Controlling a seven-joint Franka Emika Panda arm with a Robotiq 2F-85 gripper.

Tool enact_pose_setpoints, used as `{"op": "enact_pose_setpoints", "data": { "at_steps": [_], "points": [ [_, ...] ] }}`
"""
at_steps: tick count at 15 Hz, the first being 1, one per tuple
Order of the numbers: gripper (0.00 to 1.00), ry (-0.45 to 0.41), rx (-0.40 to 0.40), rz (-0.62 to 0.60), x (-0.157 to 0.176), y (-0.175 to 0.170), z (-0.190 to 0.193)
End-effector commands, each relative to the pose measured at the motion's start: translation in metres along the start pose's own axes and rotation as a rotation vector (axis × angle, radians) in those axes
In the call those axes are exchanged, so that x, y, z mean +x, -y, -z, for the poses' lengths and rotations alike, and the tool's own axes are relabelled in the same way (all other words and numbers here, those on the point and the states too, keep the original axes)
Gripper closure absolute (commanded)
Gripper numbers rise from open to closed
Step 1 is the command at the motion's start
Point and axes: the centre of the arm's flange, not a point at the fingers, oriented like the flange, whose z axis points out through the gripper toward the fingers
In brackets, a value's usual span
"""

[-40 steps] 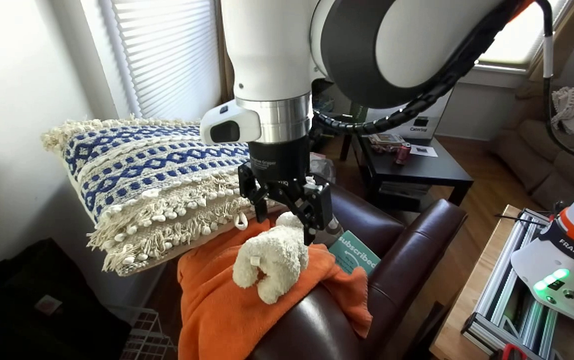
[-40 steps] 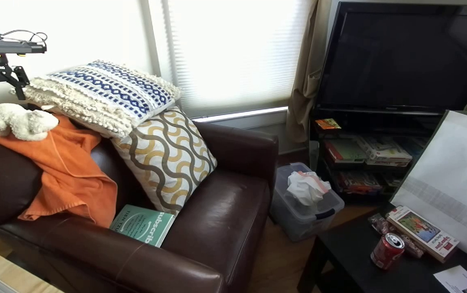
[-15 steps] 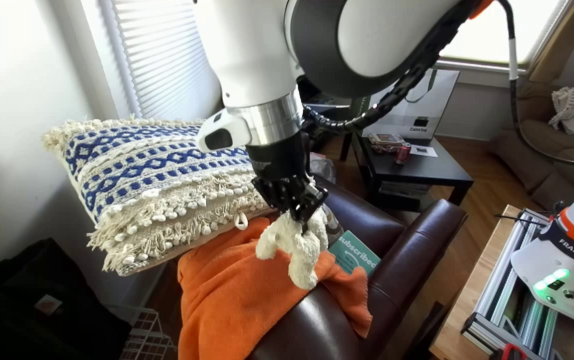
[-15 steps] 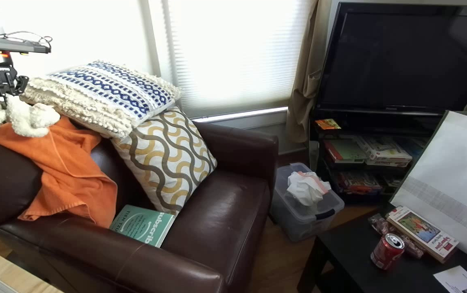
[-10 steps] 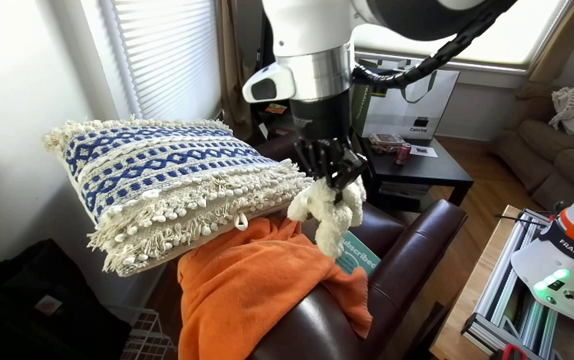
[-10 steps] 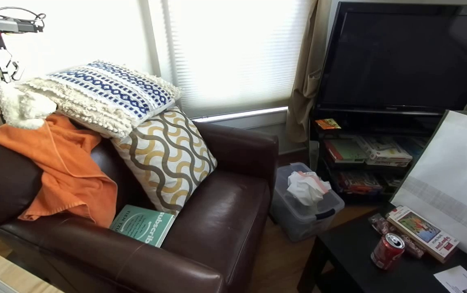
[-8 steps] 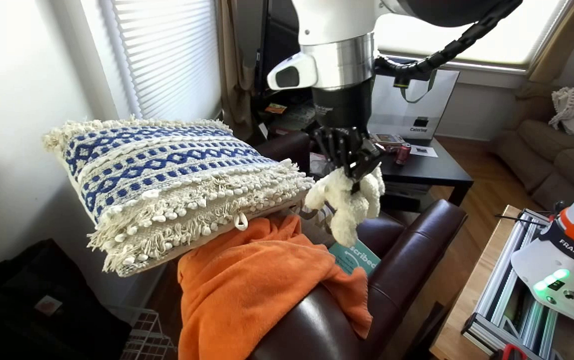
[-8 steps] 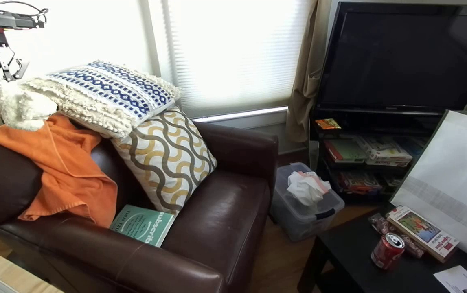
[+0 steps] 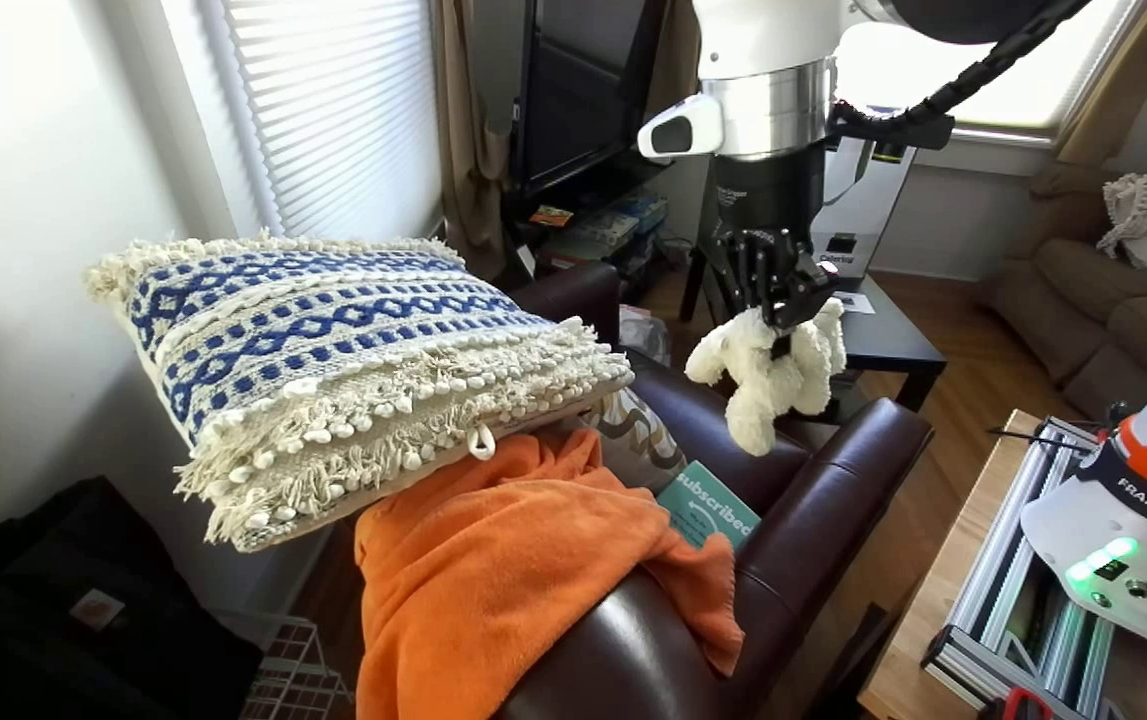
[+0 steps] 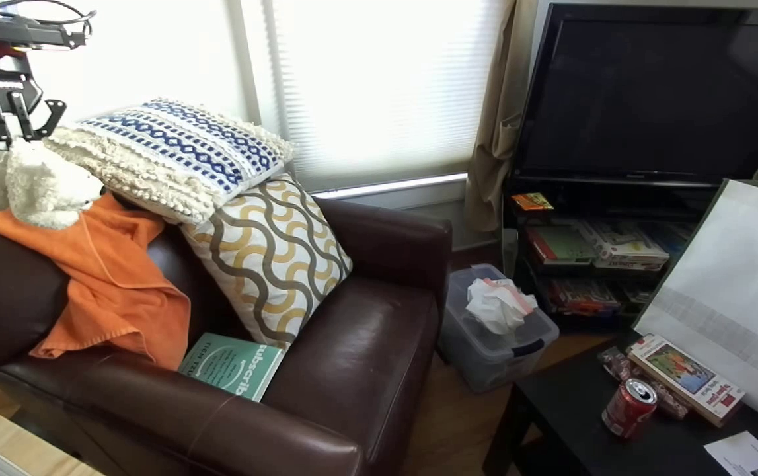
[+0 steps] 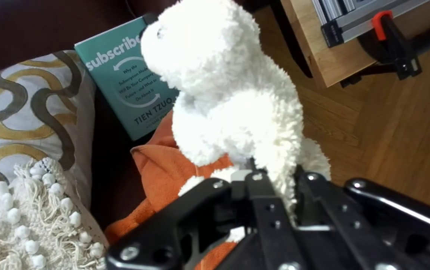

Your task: Put the white teddy bear on the sofa

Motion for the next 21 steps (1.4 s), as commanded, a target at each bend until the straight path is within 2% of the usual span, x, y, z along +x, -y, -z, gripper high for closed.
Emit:
{"op": "enact_pose_setpoints", "data": {
  "at_steps": [1, 11, 17, 18, 19, 21],
  "points": [
    [0.96, -0.056, 0.015, -0.185, -0.038, -0.03, 0.0],
    [0.96, -0.185, 0.152, -0.678, -0.206, -0.183, 0.003],
    [0.96, -0.291, 0.253, -0.948, -0.261, -0.255, 0.002],
    [0.96, -0.251, 0.211, -0.87, -0.262, -0.234, 0.003],
    [0.86, -0.256, 0.217, -0.882, -0.266, -0.239, 0.002],
    [0.86, -0.251, 0.218, -0.879, -0.264, -0.239, 0.0]
  ]
}}
